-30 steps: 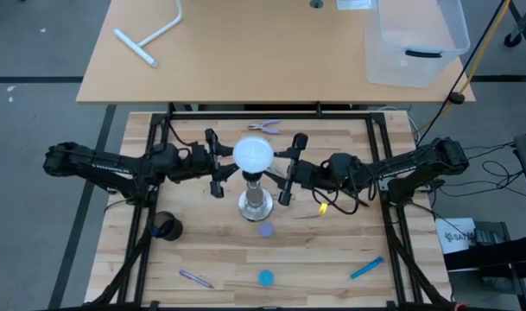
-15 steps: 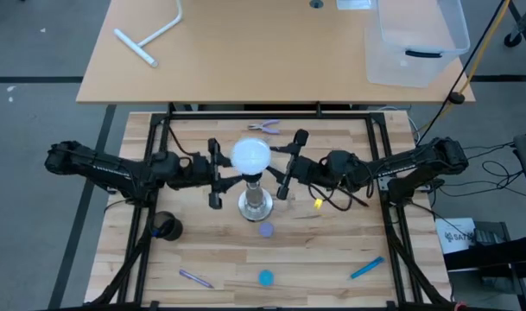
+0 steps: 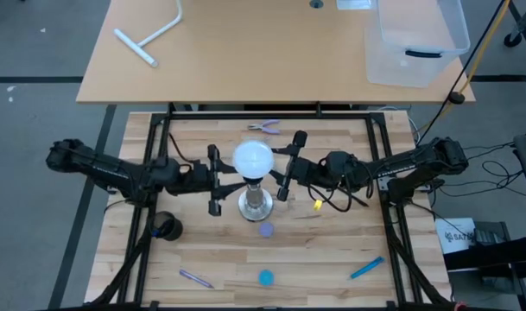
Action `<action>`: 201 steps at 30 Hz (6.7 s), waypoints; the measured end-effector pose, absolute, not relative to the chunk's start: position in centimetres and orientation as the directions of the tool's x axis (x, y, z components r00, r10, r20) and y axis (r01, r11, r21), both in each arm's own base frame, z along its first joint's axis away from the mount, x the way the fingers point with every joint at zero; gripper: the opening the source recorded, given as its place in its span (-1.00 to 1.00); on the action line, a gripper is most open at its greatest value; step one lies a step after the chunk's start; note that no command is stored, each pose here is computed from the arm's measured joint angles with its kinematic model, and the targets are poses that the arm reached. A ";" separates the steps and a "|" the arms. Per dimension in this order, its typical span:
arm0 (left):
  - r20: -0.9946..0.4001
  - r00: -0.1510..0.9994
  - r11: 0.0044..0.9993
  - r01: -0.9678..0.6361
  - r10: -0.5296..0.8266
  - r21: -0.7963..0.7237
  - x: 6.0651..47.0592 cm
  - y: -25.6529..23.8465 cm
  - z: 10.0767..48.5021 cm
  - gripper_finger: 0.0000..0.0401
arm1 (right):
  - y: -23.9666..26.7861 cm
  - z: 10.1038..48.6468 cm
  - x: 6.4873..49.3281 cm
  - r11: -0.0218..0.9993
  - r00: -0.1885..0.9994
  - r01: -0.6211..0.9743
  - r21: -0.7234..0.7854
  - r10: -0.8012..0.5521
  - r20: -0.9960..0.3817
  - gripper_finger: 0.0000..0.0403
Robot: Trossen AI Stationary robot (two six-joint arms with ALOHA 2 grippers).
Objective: Screw lightbulb
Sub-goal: Remove the lightbulb from the silver lamp socket
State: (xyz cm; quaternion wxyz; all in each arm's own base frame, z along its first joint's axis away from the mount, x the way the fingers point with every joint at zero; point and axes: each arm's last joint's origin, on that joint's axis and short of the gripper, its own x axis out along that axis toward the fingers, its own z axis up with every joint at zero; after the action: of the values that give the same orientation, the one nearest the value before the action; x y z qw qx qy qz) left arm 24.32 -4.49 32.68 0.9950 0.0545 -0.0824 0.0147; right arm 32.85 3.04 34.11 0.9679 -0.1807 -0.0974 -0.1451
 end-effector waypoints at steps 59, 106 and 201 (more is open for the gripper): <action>0.249 0.951 0.977 -0.206 0.185 0.062 24.0 -1.7 33.8 -0.19 | 4.1 34.5 32.6 0.882 0.932 0.322 -0.343 -0.232 0.277 -0.08; 0.234 0.962 0.985 -0.159 0.141 0.062 24.0 -2.6 33.6 -0.19 | 3.4 34.6 32.6 0.868 0.929 0.330 -0.371 -0.229 0.291 -0.08; 0.225 0.974 0.992 -0.049 0.021 0.118 23.6 -3.7 33.8 -0.19 | 1.8 34.3 33.1 0.887 0.931 0.321 -0.333 -0.230 0.284 -0.08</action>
State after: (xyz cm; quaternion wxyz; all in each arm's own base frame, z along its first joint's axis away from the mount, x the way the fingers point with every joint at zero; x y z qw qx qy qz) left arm 23.55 -3.67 33.76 0.9916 0.0614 -0.1125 0.0177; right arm 33.13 1.78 34.26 0.9639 -0.1903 -0.1191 -0.1428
